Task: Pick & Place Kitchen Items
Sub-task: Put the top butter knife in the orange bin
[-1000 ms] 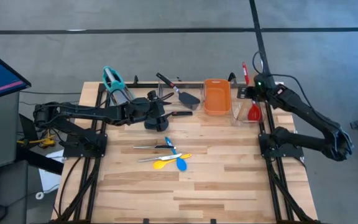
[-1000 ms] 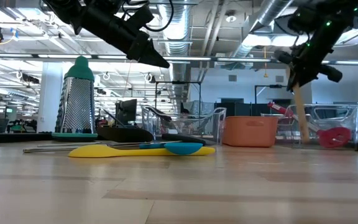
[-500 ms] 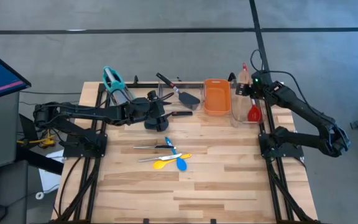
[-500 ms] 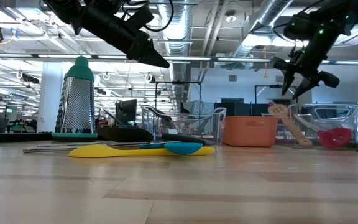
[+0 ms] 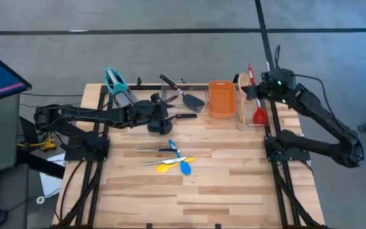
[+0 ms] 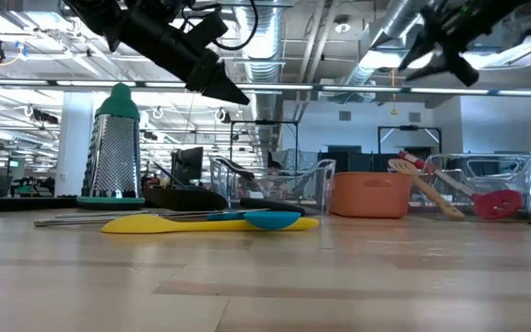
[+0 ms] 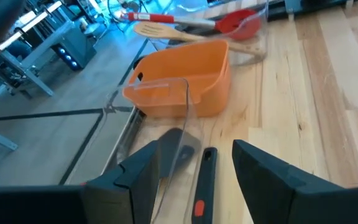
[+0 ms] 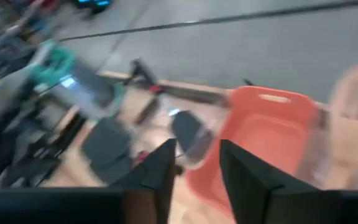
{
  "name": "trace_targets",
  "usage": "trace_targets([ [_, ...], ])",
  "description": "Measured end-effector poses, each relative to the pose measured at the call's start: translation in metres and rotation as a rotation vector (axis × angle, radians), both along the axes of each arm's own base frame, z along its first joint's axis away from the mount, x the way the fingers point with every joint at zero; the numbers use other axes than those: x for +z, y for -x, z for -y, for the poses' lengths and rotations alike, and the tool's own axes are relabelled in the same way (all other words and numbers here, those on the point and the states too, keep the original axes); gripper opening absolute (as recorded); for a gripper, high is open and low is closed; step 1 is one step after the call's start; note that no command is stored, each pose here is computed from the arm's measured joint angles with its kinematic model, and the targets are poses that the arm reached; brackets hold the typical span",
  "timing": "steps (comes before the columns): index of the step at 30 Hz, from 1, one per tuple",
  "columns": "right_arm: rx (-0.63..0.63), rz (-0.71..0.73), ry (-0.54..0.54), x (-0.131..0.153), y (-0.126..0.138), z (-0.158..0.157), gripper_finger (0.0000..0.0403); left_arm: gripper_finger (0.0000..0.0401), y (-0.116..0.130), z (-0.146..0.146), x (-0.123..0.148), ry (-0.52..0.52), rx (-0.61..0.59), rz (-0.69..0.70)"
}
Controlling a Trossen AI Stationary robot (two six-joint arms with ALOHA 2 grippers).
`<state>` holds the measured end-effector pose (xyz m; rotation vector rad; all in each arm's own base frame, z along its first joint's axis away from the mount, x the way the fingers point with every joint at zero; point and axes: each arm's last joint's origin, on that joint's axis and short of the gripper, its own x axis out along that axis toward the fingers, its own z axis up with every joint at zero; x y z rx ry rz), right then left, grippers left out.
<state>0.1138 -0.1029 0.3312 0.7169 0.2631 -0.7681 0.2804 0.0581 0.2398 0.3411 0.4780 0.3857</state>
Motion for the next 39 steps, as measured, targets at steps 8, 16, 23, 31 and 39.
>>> trace_targets([
  [8, 0.153, 0.061, 0.151, 0.016, 0.007, -0.05, 0.0006, 0.0158, 0.015, 0.008, 0.006, 0.008, -0.02, -0.077],
  [16, 0.202, 0.068, 0.257, -0.01, -0.019, -0.077, 0.0015, 0.0079, 0.058, 0.021, 0.047, 0.007, -0.005, 0.018],
  [23, 0.257, 0.074, 0.312, -0.044, -0.049, -0.104, 0.0005, 0.0043, 0.093, 0.035, 0.064, 0.121, -0.042, 0.084],
  [31, 0.31, 0.077, 0.466, -0.078, -0.084, -0.148, 0.0002, 0.0013, 0.107, 0.066, 0.049, 0.211, -0.24, 0.005],
  [39, 0.407, 0.096, 0.603, -0.092, -0.105, -0.19, 0.0002, 0.0005, 0.113, 0.085, 0.009, 0.211, -0.343, -0.118],
])
